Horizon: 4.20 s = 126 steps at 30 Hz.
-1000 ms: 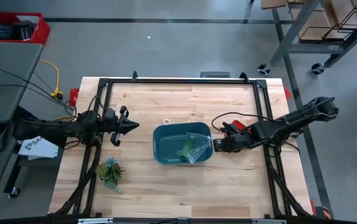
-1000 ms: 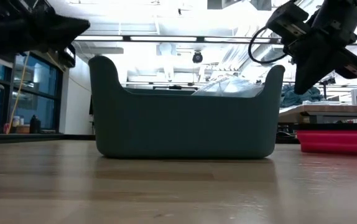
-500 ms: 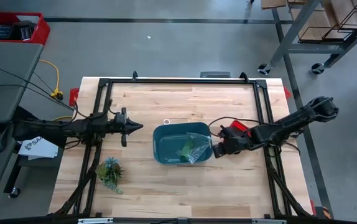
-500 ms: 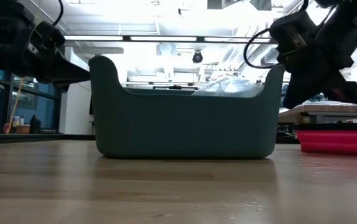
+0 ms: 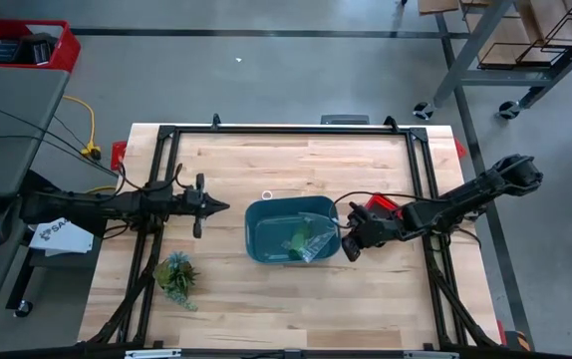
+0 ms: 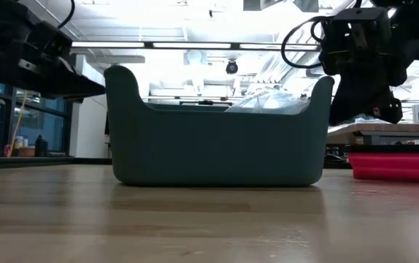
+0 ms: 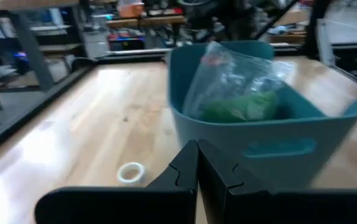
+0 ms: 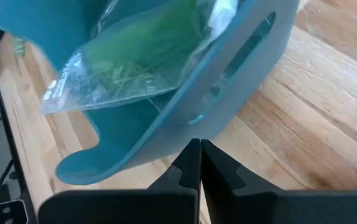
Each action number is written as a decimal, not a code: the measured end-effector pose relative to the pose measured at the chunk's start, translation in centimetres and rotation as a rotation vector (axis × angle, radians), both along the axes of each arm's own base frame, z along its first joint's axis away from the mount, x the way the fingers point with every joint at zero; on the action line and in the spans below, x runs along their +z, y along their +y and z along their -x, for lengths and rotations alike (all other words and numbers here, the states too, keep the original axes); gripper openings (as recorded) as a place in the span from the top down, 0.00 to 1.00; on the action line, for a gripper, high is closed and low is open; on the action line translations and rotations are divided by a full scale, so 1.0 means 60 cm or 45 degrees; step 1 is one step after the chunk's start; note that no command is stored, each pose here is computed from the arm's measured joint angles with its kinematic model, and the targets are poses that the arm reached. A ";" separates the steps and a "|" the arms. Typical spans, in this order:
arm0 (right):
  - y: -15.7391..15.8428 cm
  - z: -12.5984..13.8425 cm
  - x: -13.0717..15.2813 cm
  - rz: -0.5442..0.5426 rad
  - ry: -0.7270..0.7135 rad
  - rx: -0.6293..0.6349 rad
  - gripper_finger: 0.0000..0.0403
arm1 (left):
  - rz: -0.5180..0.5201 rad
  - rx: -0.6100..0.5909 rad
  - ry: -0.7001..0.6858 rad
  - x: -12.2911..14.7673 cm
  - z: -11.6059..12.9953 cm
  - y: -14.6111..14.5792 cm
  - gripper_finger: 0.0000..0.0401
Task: Roll bandage
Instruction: Move the blue bin to the center of the table, then return to Home Position
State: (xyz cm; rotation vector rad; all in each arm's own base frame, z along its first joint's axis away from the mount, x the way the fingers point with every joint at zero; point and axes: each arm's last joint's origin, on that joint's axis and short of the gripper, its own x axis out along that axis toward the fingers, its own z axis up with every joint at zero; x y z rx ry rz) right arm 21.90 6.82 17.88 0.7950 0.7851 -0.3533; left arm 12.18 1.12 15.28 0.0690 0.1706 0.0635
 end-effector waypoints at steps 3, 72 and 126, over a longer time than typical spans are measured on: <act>0.000 -0.001 0.001 0.014 -0.012 0.019 1.00 | 0.045 0.027 -0.010 0.002 0.000 0.001 1.00; -0.083 0.109 -0.009 0.498 -0.987 0.159 1.00 | -0.034 0.054 -0.357 0.041 0.041 -0.006 1.00; -0.130 0.176 -0.062 0.773 -0.617 0.281 1.00 | -0.033 0.053 -0.332 0.038 0.041 -0.006 1.00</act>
